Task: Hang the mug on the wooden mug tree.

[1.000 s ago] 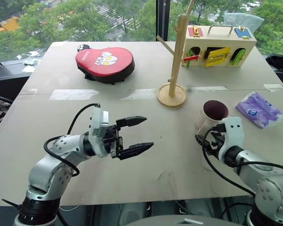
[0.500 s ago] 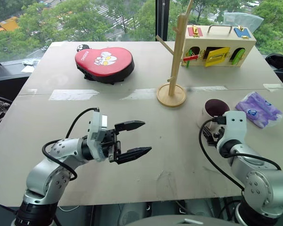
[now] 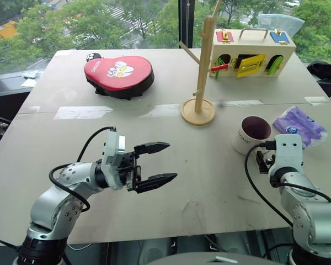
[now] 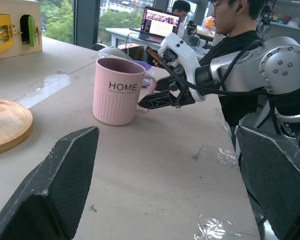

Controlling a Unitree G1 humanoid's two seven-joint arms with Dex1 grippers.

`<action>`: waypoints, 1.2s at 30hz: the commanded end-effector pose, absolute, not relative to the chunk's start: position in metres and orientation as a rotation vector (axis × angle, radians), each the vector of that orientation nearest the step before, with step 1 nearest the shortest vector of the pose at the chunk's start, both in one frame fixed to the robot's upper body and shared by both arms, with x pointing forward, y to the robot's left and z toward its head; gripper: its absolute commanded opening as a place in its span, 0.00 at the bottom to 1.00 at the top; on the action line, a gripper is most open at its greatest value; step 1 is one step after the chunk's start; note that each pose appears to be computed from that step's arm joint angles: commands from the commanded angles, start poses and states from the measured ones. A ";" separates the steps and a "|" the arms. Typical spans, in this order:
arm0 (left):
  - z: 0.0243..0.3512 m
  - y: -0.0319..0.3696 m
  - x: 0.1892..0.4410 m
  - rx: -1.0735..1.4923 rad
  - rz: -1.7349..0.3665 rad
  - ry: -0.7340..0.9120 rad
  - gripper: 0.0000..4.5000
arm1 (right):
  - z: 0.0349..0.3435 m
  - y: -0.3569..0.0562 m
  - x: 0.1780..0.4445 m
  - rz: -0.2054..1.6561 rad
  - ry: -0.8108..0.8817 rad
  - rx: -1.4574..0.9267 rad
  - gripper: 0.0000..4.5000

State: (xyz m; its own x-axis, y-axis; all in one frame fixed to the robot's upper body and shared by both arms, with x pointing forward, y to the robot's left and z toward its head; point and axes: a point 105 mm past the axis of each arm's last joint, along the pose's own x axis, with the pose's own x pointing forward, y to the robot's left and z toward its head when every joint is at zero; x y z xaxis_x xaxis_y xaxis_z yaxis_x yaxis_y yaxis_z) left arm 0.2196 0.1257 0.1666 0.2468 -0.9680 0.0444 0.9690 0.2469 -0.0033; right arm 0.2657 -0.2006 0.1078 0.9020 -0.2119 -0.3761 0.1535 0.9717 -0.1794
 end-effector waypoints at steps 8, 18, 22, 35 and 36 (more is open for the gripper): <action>0.174 0.129 0.213 -0.007 -1.319 -0.086 1.00 | 0.104 -0.212 0.284 -0.205 0.304 -0.215 0.01; 0.174 0.132 0.214 -0.005 -1.294 -0.090 1.00 | 0.127 -0.216 0.297 -0.096 0.138 -0.326 0.01; 0.174 0.130 0.215 -0.030 -1.274 -0.105 1.00 | 0.164 -0.211 0.313 0.074 -0.025 -0.343 0.01; 0.195 0.162 0.240 -0.060 -0.882 -0.466 1.00 | 0.247 -0.215 0.371 0.667 -0.193 -0.544 0.01; 0.195 0.163 0.239 -0.063 -0.866 -0.479 1.00 | 0.252 -0.212 0.377 0.700 -0.191 -0.554 0.01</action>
State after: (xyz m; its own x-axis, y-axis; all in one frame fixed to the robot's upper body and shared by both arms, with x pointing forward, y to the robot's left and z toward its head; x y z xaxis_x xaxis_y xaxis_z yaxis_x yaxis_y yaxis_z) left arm 0.2428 0.1586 0.1867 0.5425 -0.7406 0.3965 0.7787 0.6204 0.0933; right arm 0.3756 -0.2175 0.2446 0.7997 0.6003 -0.0073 -0.5164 0.6816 -0.5185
